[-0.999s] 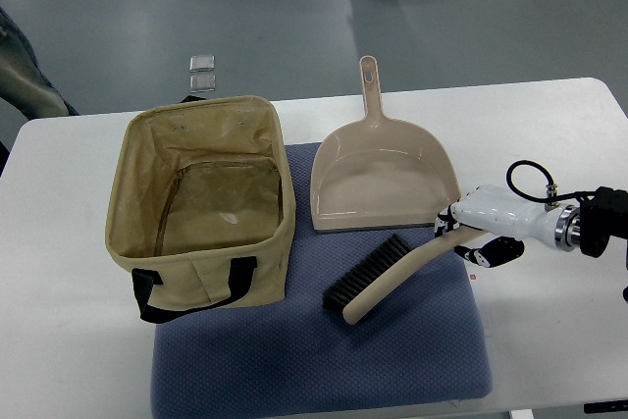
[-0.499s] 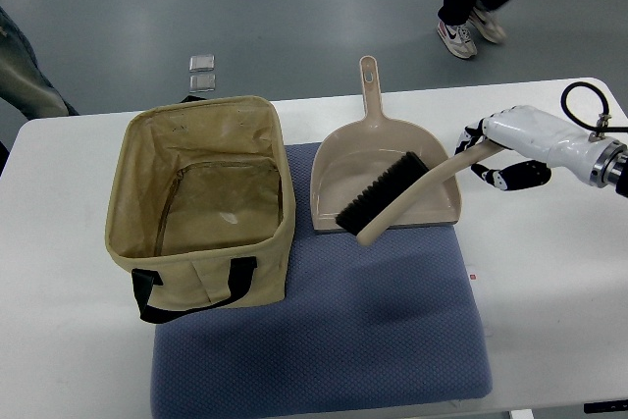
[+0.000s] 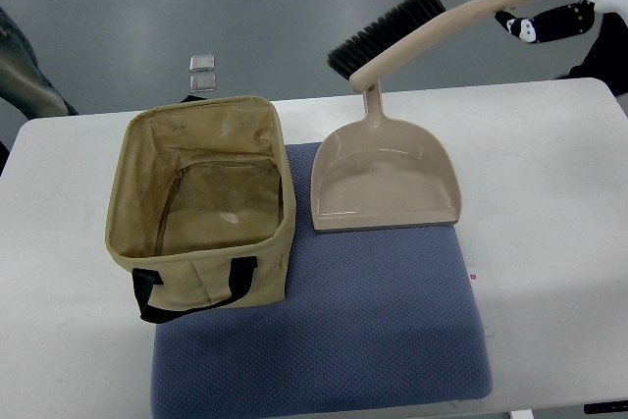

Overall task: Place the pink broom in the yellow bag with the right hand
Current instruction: 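Lift the brush with the right hand up and over the dustpan, then lower the brush bristles-first into the tan fabric bag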

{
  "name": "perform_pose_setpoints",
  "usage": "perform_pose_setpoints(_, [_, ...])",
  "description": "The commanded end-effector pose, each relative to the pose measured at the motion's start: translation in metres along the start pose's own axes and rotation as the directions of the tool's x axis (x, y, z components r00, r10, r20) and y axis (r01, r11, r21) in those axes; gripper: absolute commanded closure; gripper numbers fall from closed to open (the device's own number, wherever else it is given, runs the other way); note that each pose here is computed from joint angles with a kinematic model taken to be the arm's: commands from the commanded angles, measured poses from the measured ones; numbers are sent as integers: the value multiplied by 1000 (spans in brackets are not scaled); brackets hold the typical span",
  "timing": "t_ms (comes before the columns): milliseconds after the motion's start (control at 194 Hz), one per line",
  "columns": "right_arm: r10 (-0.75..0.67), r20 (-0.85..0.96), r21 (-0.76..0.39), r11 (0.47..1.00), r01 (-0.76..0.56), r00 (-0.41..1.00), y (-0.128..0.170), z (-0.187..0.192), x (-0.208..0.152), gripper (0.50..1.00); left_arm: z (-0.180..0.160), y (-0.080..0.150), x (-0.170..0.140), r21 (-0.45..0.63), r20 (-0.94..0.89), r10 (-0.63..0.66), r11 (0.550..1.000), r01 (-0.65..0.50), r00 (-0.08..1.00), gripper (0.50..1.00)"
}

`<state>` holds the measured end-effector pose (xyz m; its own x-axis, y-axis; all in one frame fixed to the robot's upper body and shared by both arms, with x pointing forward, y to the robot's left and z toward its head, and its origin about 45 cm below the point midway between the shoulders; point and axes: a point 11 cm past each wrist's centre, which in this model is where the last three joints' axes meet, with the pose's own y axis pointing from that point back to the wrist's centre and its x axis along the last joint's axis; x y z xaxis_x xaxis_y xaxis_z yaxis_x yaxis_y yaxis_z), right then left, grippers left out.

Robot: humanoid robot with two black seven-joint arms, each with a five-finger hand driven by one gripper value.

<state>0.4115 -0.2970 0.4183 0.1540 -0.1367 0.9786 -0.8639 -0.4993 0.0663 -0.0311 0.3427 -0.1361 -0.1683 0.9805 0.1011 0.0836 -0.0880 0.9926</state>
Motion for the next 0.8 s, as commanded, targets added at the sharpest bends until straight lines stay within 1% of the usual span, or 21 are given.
perform_pose_setpoints(0, [-7, -36, 77, 997, 10, 999, -25, -32, 11, 1000, 0, 0, 0, 0, 0, 0, 1000, 0, 1000, 500])
perform_pose_setpoints(139, [-29, -121, 143, 989, 47, 992, -50, -64, 7, 1000, 0, 0, 0, 0, 2, 0, 1000, 0, 1000, 500])
perform_pose_setpoints(242, [-65, -153, 201, 975, 95, 986, -64, -90, -8, 1000, 0, 0, 0, 0, 0, 0, 1000, 0, 1000, 500])
perform_pose_setpoints(427, [-120, -211, 270, 947, 176, 970, -81, -127, -35, 1000, 0, 0, 0, 0, 0, 0, 1000, 0, 1000, 500])
perform_pose_setpoints(597, [-154, -244, 307, 924, 227, 957, -91, -148, -58, 1000, 0, 0, 0, 0, 0, 0, 1000, 0, 1000, 500])
perform_pose_setpoints(793, [-150, -255, 343, 910, 235, 955, -103, -170, -72, 1000, 0, 0, 0, 0, 0, 0, 1000, 0, 1000, 500])
